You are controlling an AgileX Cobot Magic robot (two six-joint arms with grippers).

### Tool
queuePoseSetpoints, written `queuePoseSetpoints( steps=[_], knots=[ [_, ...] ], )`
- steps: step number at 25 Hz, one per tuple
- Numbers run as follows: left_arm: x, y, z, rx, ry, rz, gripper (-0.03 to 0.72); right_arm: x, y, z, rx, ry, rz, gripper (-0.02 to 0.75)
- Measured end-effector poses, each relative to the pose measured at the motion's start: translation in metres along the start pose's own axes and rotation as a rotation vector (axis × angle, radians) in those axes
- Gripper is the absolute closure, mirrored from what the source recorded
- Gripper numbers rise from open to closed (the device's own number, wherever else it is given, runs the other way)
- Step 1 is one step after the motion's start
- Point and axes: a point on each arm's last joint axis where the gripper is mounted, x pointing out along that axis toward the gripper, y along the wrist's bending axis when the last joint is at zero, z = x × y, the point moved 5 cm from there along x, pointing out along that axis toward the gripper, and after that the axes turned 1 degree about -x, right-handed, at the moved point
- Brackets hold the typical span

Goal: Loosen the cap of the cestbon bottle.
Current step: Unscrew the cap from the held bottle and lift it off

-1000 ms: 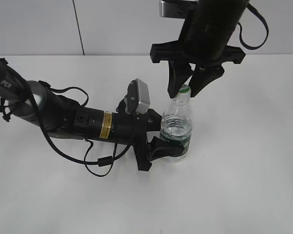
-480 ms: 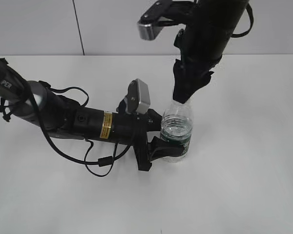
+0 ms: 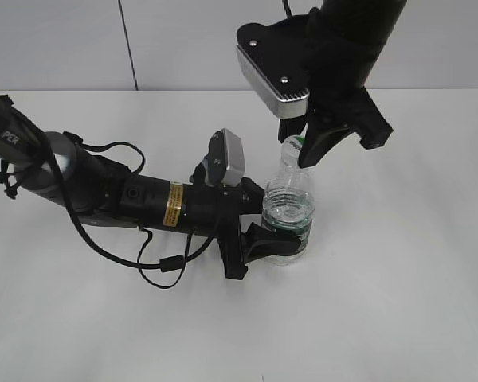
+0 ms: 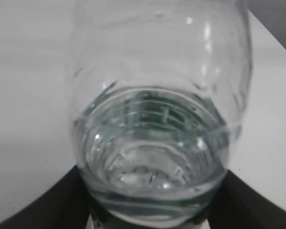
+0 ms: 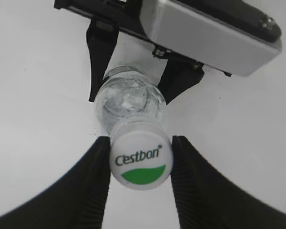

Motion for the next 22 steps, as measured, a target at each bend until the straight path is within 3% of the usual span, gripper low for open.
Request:
queuePoseSetpoints(
  steps=[7, 22],
  knots=[
    [0.0, 0.0, 0.0, 0.0, 0.0, 0.0, 0.276, -0.003, 0.0, 0.0, -0.096, 0.001, -0.011, 0.441],
    [0.0, 0.0, 0.0, 0.0, 0.0, -0.001, 0.276, -0.038, 0.003, 0.01, -0.111, -0.016, -0.098, 0.442]
  ],
)
